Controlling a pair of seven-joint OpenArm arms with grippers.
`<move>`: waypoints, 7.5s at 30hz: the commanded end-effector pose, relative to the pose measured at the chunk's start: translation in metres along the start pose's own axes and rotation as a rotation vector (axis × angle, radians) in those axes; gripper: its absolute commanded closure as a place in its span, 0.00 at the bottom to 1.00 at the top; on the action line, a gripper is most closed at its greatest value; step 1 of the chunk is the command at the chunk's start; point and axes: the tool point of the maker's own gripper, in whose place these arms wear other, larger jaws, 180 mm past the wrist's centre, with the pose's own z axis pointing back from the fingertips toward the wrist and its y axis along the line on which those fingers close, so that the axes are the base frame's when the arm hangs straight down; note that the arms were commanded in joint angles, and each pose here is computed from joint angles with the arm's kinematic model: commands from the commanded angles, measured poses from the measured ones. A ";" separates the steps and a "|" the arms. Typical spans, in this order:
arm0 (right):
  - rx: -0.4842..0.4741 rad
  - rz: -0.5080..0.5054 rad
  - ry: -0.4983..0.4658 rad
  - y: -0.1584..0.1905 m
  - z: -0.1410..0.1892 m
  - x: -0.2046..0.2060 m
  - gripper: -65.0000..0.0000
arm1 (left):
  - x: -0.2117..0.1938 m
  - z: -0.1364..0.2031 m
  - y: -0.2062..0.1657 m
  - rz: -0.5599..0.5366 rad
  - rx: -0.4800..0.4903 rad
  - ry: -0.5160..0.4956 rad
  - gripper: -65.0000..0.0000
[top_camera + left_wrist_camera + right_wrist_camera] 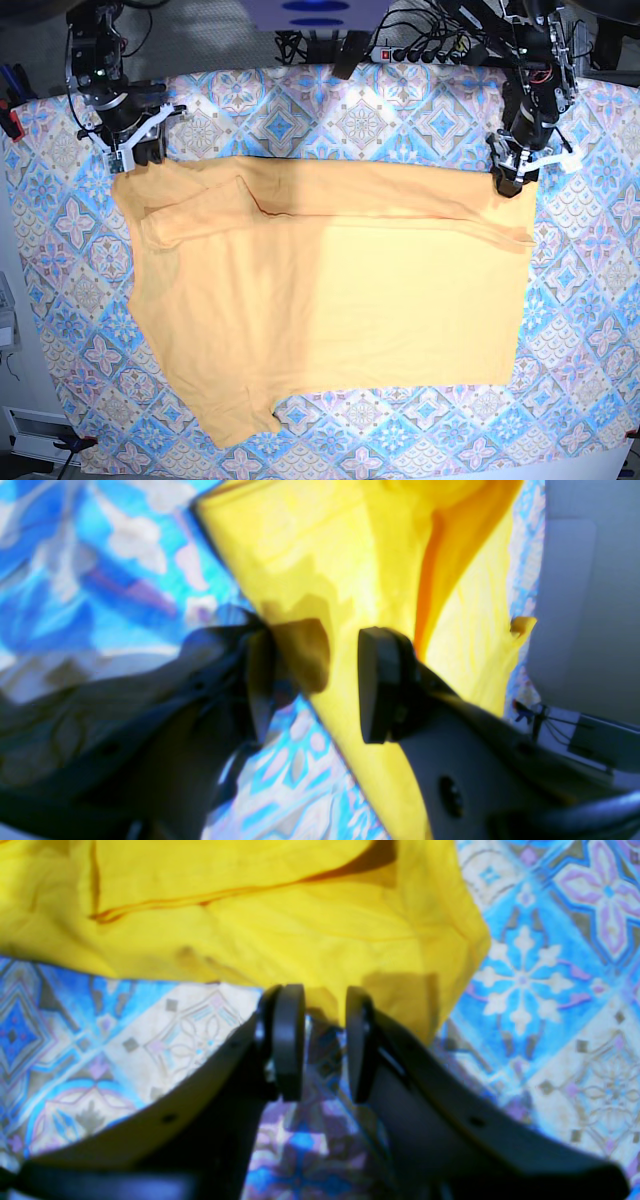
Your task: Fold the T-shirt properly
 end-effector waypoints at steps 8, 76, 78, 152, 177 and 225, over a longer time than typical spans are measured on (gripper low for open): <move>-0.003 0.010 -0.042 -0.004 0.003 0.012 0.78 | -0.003 -0.017 -0.005 0.027 0.012 0.018 0.80; 0.090 -0.882 -0.036 -0.054 -0.043 -0.017 0.67 | -0.016 -0.012 0.005 0.027 0.031 0.076 1.00; 0.093 -0.887 -0.041 -0.054 -0.046 -0.014 0.67 | -0.016 -0.012 0.005 0.027 0.031 0.076 1.00; -0.010 -0.796 0.090 -0.079 0.063 -0.107 1.00 | -0.053 0.116 0.103 -0.068 0.226 0.159 1.00; -0.035 -0.800 0.080 -0.085 0.069 -0.109 0.81 | -0.060 0.117 0.103 -0.063 0.228 0.211 0.77; 0.020 -0.537 -0.162 -0.101 0.061 0.019 0.80 | 0.010 0.105 -0.030 -0.256 -0.070 0.007 0.69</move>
